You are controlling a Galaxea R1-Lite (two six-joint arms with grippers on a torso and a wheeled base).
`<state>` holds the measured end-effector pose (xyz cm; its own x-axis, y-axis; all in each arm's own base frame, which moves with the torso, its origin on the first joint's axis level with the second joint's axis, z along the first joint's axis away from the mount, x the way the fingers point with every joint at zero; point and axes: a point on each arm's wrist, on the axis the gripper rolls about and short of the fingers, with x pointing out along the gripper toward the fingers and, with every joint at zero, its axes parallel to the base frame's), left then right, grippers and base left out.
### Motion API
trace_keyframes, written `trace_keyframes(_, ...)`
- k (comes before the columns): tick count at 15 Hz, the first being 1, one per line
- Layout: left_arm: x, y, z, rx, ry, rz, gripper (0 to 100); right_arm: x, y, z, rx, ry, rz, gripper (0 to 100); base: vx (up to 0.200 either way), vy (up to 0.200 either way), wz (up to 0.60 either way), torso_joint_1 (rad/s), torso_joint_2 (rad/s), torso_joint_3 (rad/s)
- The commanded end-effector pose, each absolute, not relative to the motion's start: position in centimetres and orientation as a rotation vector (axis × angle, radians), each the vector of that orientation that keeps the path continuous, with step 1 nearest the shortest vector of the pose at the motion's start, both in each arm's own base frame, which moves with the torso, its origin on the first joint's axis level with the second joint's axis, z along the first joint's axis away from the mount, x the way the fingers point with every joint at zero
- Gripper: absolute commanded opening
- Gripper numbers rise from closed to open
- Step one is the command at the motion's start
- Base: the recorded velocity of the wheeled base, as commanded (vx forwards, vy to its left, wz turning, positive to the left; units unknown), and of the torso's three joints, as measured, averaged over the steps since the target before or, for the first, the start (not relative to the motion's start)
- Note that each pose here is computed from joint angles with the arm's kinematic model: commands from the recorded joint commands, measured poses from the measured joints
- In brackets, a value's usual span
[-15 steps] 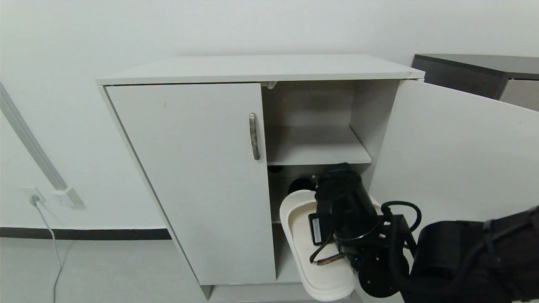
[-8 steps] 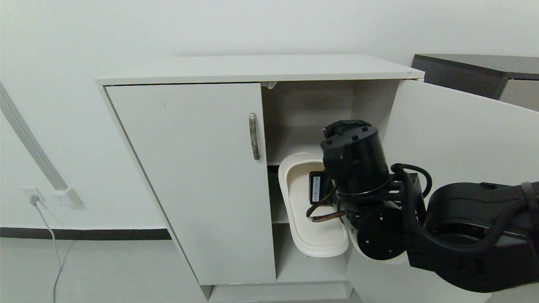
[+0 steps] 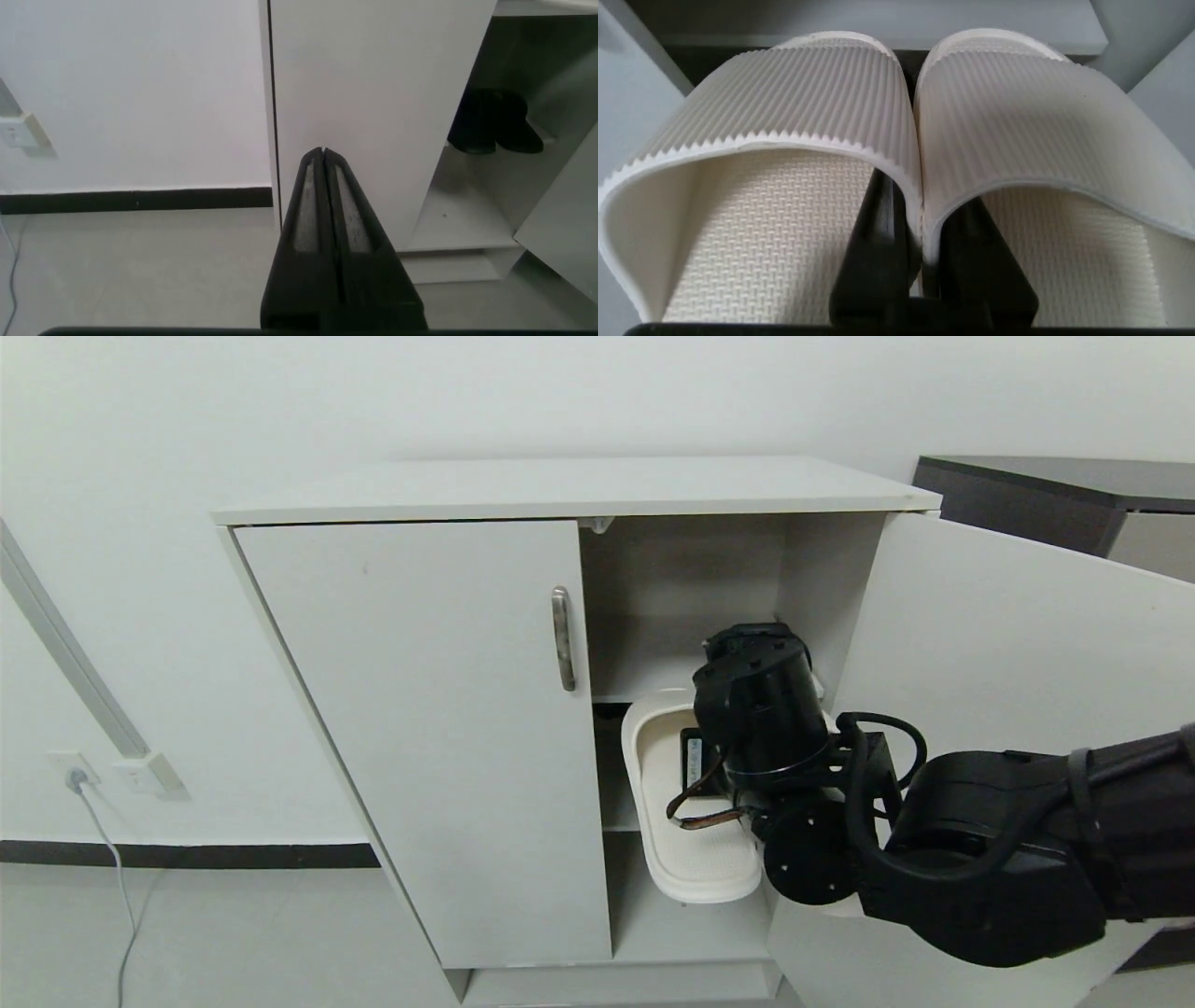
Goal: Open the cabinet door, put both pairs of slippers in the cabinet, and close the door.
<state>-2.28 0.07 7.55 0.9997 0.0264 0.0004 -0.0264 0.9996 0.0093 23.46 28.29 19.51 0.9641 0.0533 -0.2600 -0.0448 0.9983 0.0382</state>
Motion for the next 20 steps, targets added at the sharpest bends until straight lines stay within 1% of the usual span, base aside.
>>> trace_keyframes(1, -2.3, 0.1, 7.5, 0.009, 0.000, 0.026, 0, 23.7, 28.3, 19.6, 0.034, 0.262, 0.046, 0, 0.200, 0.000, 0.00, -0.002, 0.00, 0.002)
trace_keyframes(8, -2.3, 0.1, 7.5, 0.014, 0.000, 0.028, 0, 24.1, 28.5, 19.6, 0.032, 0.254, 0.043, 0, 0.200, 0.000, 0.00, 0.002, 0.01, 0.000)
trace_keyframes(14, -2.3, 0.1, 7.5, 0.012, 0.000, 0.026, 0, 25.5, 29.4, 18.8, 0.032, 0.254, 0.031, 0, 0.000, 0.000, 0.00, 0.000, 0.00, 0.000)
trace_keyframes(18, -2.3, 0.1, 7.5, 0.012, 0.000, 0.026, 0, 29.7, 30.1, 17.9, 0.033, 0.243, -0.024, 0, 0.000, 0.000, 0.00, 0.000, 0.00, 0.000)
trace_keyframes(19, -2.3, 0.1, 7.5, 0.012, 0.000, 0.026, 0, 29.7, 30.1, 17.9, 0.033, 0.243, -0.024, 0, 0.000, 0.000, 0.00, 0.000, 0.00, 0.000)
trace_keyframes(20, -2.3, 0.1, 7.5, 0.012, 0.000, 0.026, 0, 31.2, 30.1, 17.9, 0.027, 0.238, -0.016, 0, 0.000, 0.000, 0.00, 0.000, 0.00, 0.000)
